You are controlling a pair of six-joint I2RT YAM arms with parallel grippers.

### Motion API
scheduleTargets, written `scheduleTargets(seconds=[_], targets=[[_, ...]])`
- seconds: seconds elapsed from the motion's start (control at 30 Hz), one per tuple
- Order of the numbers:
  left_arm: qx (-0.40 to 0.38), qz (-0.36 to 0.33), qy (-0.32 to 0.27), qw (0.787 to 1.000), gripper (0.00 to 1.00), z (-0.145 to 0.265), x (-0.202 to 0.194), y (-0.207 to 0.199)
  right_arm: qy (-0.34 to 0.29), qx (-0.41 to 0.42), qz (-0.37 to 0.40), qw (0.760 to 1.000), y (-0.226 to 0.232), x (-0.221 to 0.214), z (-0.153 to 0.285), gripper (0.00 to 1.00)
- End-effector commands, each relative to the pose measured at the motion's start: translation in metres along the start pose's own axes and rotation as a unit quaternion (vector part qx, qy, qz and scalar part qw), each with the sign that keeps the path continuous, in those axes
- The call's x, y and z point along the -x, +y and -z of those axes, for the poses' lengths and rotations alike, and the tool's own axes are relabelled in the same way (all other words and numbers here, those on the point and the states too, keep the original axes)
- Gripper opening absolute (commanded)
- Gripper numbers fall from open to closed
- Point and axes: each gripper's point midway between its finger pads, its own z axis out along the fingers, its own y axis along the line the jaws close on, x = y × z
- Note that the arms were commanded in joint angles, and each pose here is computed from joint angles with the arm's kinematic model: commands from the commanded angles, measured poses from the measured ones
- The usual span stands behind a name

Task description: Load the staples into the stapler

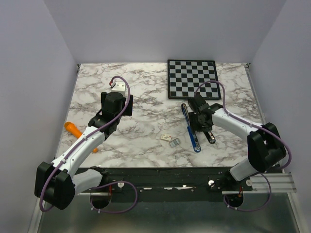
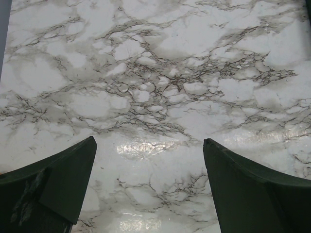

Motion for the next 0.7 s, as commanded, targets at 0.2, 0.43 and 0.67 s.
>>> scheduleTargets(seconds=[0.2,0.43,0.67], targets=[[-0.012,0.005,-0.003,1.000,0.99,0.003,0.004,-0.004,0.017,-0.010,-0.021,1.000,-0.003,-0.006,-0.011,0.66],[-0.013,0.006,-0.003,1.000,0.99,0.003,0.004,-0.004,0.020,-0.007,-0.034,0.999,-0.005,-0.013,-0.010,0.66],[-0.013,0.008,-0.004,1.000,0.99,0.004,0.005,-0.004,-0.027,0.013,-0.045,0.999,0.001,0.015,0.009,0.66]])
